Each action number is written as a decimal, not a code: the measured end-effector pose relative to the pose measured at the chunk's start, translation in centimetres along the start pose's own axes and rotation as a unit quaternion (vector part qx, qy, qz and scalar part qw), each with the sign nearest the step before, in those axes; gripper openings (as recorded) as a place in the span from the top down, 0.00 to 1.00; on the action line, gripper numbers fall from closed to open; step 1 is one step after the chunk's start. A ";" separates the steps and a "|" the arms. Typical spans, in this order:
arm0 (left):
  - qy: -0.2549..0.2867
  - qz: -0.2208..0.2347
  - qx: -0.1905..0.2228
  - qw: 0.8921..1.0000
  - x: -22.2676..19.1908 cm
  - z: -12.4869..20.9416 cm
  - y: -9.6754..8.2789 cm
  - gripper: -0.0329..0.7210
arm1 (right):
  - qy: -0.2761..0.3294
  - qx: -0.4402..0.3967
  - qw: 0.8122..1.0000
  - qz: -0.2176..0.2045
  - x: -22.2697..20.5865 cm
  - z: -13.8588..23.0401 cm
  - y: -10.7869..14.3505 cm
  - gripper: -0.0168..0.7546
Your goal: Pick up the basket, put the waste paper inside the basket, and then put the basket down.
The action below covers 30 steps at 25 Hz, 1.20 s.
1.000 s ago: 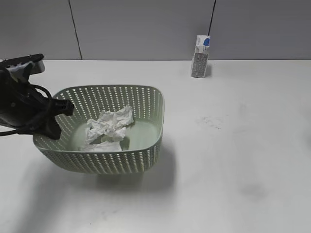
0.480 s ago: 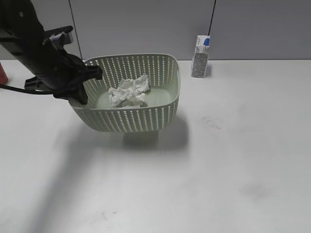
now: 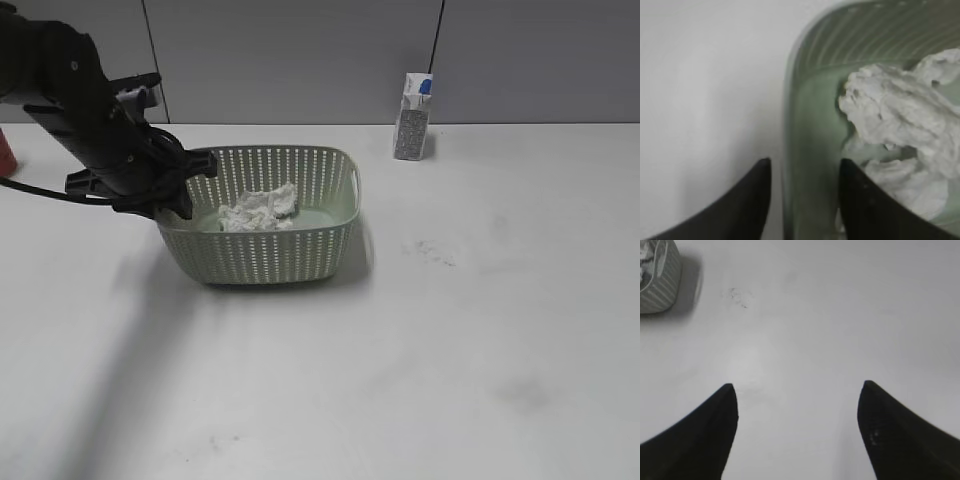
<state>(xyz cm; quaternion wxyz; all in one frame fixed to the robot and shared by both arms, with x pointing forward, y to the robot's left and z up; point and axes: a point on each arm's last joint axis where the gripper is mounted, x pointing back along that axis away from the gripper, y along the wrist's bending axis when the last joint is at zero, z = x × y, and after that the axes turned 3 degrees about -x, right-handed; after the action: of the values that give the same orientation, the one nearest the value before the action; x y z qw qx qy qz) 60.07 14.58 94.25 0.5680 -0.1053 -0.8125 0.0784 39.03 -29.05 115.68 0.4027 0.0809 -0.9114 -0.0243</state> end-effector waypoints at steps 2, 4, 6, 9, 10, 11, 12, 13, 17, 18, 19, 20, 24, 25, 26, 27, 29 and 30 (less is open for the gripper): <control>-0.004 0.001 0.000 1.000 0.0 -0.1 0.0 0.41 | -0.007 -0.001 1.000 0.003 -0.2 2.0 0.1 0.21; -0.003 0.001 0.000 1.000 0.1 -0.1 -0.1 0.23 | -0.009 -0.002 1.000 0.006 -0.5 4.2 0.1 0.21; -0.002 0.001 0.000 1.000 0.2 -0.1 -0.1 0.12 | -0.013 0.000 1.000 0.012 -0.7 6.1 0.1 0.21; -0.008 0.004 -0.004 1.000 1.4 -0.2 -0.3 0.06 | -0.014 0.003 1.000 0.018 -1.0 8.6 0.1 0.21; -0.013 0.005 -0.007 1.000 2.1 -0.3 -0.3 0.06 | -0.014 0.004 1.000 0.020 -1.1 9.4 0.2 0.21; -0.018 0.005 -0.010 1.000 2.8 -0.4 -0.4 0.06 | -0.015 0.005 1.000 0.021 -1.2 10.2 0.2 0.21; -0.022 0.005 -0.014 1.000 3.6 -0.5 -0.4 0.06 | -0.017 0.005 1.000 0.022 -1.3 10.9 0.2 0.21; -0.029 0.006 -0.016 0.999 4.6 -0.6 -0.4 0.06 | -0.020 0.006 1.000 0.022 -1.3 11.7 0.3 0.21; -0.072 -0.003 -0.046 0.996 9.5 -1.0 0.2 0.06 | -0.039 0.010 0.999 0.024 -1.4 14.4 0.4 0.21; -0.085 -0.006 -0.059 0.995 10.8 -1.1 0.5 0.07 | -0.044 0.011 0.999 0.025 -1.5 15.2 0.5 0.21; -0.095 -0.009 -0.070 0.993 12.0 -1.1 0.8 0.07 | -0.050 0.013 0.998 0.025 -1.6 15.8 0.5 0.21; -0.108 -0.011 -0.074 0.991 13.3 -1.1 1.3 0.08 | -0.065 0.015 0.997 0.028 -1.5 16.2 0.5 0.21; -0.140 -0.034 -0.087 0.986 17.6 -0.9 3.8 0.12 | -0.130 0.023 0.991 0.034 -0.5 17.1 0.8 0.21; -0.143 -0.042 -0.091 0.985 18.6 -0.8 4.6 0.12 | -0.141 0.025 0.989 0.035 -0.2 17.3 0.9 0.21; -0.146 -0.049 -0.094 0.984 19.4 -0.6 5.1 0.13 | -0.149 0.027 0.988 0.036 -0.1 17.5 0.9 0.21; -0.143 -0.057 -0.093 0.984 20.1 -0.3 5.8 0.13 | -0.158 0.028 0.986 0.036 0.1 17.6 1.0 0.21; -0.138 -0.070 -0.096 0.983 21.8 0.5 6.8 0.14 | -0.171 0.031 0.984 0.037 0.4 17.8 1.1 0.21; -0.137 -0.075 -0.095 0.983 22.4 1.0 7.1 0.14 | -0.175 0.032 0.983 0.038 0.5 17.9 1.1 0.21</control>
<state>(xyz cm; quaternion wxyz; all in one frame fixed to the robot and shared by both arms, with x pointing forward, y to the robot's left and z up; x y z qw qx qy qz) 52.25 27.22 112.43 0.4429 -0.0858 -0.8920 -0.0282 25.34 -28.43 104.05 0.2346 0.0537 -0.9706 0.0058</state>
